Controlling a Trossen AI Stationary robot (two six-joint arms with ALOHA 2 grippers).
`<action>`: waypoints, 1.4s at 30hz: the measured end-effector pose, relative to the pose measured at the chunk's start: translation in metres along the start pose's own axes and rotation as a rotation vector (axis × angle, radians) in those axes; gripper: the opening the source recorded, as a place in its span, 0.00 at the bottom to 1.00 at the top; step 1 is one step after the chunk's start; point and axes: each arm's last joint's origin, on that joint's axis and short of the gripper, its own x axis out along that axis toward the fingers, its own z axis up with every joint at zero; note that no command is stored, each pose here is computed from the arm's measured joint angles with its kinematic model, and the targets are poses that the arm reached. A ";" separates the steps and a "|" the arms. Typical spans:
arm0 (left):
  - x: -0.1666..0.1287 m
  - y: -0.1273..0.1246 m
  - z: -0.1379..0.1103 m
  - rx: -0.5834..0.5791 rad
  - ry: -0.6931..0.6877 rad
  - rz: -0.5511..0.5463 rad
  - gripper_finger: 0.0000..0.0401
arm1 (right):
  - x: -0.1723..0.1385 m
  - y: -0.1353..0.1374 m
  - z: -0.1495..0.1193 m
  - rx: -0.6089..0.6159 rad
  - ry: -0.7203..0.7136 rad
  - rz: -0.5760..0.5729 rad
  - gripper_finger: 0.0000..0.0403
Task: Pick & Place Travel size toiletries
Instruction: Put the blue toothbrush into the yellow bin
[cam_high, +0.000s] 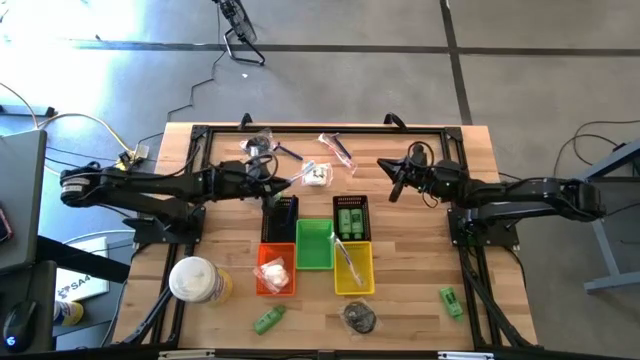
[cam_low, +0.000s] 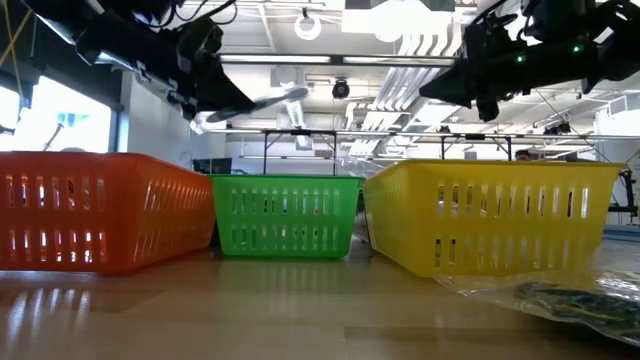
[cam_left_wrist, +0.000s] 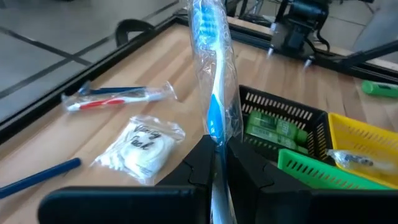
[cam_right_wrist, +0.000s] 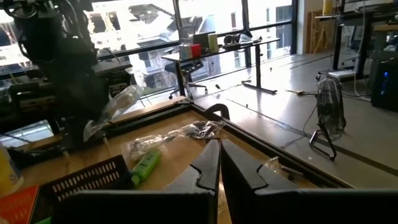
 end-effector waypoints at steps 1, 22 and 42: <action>0.003 -0.002 -0.001 0.002 0.002 -0.006 0.07 | 0.001 0.000 0.000 0.000 0.002 0.008 0.02; 0.038 -0.018 -0.008 0.075 -0.107 -0.143 0.07 | 0.001 0.001 0.002 0.106 -0.022 0.034 0.02; 0.034 -0.022 0.002 0.102 -0.203 -0.223 0.07 | -0.002 0.030 0.004 0.067 -0.082 0.306 0.02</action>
